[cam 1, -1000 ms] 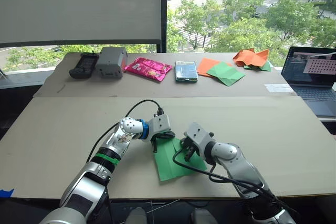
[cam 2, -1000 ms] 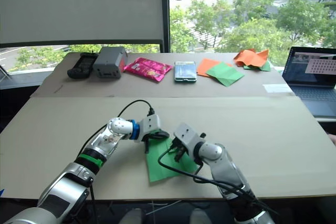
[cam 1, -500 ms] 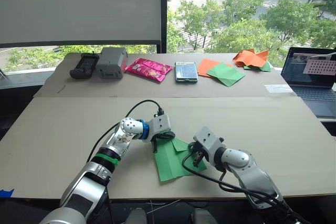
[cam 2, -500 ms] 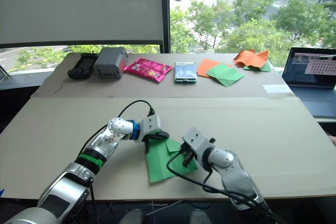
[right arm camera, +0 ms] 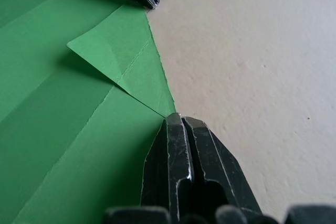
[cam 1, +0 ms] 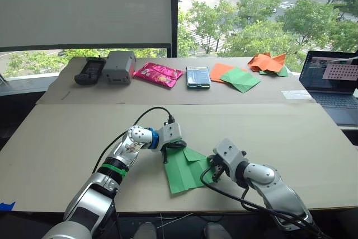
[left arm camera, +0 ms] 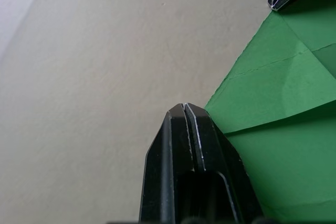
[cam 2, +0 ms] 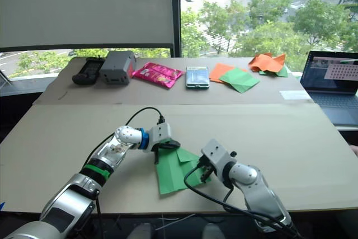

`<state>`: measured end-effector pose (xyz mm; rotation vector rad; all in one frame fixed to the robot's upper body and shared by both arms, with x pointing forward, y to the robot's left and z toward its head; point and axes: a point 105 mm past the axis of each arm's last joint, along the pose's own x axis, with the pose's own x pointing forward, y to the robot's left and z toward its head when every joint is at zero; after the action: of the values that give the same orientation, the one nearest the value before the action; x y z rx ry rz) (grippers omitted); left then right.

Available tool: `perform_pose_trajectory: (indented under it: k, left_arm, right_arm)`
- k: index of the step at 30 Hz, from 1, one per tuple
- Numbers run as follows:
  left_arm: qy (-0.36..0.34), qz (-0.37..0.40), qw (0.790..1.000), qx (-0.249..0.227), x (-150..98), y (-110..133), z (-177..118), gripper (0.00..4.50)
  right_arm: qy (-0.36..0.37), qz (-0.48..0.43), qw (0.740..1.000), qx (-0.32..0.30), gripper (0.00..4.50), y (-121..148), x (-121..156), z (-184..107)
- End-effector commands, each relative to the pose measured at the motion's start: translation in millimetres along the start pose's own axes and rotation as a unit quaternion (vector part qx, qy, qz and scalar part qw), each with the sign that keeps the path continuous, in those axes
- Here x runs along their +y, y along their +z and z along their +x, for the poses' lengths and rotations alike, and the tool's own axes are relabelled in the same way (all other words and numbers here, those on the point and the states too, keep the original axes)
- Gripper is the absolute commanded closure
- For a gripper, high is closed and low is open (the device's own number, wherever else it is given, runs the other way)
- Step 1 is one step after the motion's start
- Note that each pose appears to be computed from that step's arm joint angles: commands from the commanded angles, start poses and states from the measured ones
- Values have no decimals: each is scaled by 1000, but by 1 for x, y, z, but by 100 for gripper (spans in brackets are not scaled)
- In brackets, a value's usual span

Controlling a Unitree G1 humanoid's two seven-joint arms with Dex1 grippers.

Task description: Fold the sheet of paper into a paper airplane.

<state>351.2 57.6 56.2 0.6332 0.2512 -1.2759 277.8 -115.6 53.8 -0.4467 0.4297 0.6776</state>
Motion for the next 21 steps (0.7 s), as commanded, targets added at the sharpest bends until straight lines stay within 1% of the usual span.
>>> perform_pose_trajectory:
  k: [1,3,6,9,12,15,18,21]
  left_arm:
    - [-13,-13,999,44,-8,-24,-1,450]
    - [-11,-11,999,40,-7,-21,-2,450]
    - [-8,-8,999,34,-5,-18,-3,450]
    - [-7,-7,999,34,-5,-18,-3,450]
    - [-7,-5,999,34,-5,-18,-4,450]
    - [-7,-4,999,34,-4,-18,-4,450]
    - [-6,-4,999,34,-4,-18,-4,450]
    - [-4,-3,999,34,-4,-18,-5,450]
  right_arm:
    - [-6,36,999,-1,448,-4,-6,-2]
    - [-1,39,998,-47,448,16,-9,-10]
    - [14,18,994,-108,448,41,-13,-22]
    - [30,10,990,-135,448,53,-10,-23]
    - [50,1,988,-145,448,61,1,-14]
    - [66,-12,988,-139,448,63,12,1]
    - [79,-31,989,-122,448,59,22,15]
    - [83,-33,990,-108,448,56,24,26]
